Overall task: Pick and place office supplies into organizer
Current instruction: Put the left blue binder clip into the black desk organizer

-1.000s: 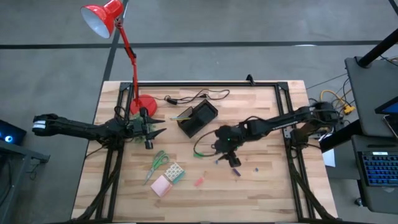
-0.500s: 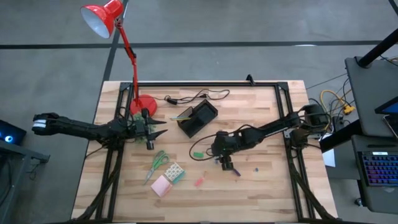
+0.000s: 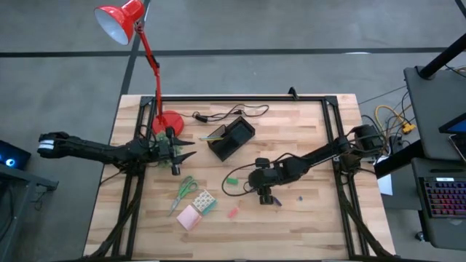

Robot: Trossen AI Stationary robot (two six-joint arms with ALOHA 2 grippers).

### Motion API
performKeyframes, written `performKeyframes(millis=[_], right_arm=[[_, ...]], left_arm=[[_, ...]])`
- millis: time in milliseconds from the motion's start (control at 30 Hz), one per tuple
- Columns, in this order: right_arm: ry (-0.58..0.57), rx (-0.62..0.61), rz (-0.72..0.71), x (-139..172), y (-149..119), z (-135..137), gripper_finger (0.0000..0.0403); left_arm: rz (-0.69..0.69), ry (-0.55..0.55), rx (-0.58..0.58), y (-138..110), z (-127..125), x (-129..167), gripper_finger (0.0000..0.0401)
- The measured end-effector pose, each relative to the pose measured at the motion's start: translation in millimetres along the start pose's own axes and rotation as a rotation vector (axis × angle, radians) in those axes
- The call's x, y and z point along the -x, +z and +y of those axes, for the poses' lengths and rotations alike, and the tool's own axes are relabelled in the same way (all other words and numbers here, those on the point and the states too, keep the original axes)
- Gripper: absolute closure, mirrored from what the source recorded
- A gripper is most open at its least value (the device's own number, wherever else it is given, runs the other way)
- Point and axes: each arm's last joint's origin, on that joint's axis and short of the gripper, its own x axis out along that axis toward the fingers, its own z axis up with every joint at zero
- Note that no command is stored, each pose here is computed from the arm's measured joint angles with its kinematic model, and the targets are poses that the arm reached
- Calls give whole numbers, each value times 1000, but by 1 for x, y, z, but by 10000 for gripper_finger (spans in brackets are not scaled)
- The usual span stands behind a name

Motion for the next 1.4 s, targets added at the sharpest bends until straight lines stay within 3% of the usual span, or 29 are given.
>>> performKeyframes(millis=[300,967,1400], right_arm=[[54,-29,29,-6,-3,3,244],[34,-43,60,-26,-10,6,234],[45,-46,39,-25,-8,7,255]], left_arm=[[0,0,0,0,0,0,259],[1,-2,0,0,0,0,259],[1,-1,0,0,0,0,259]])
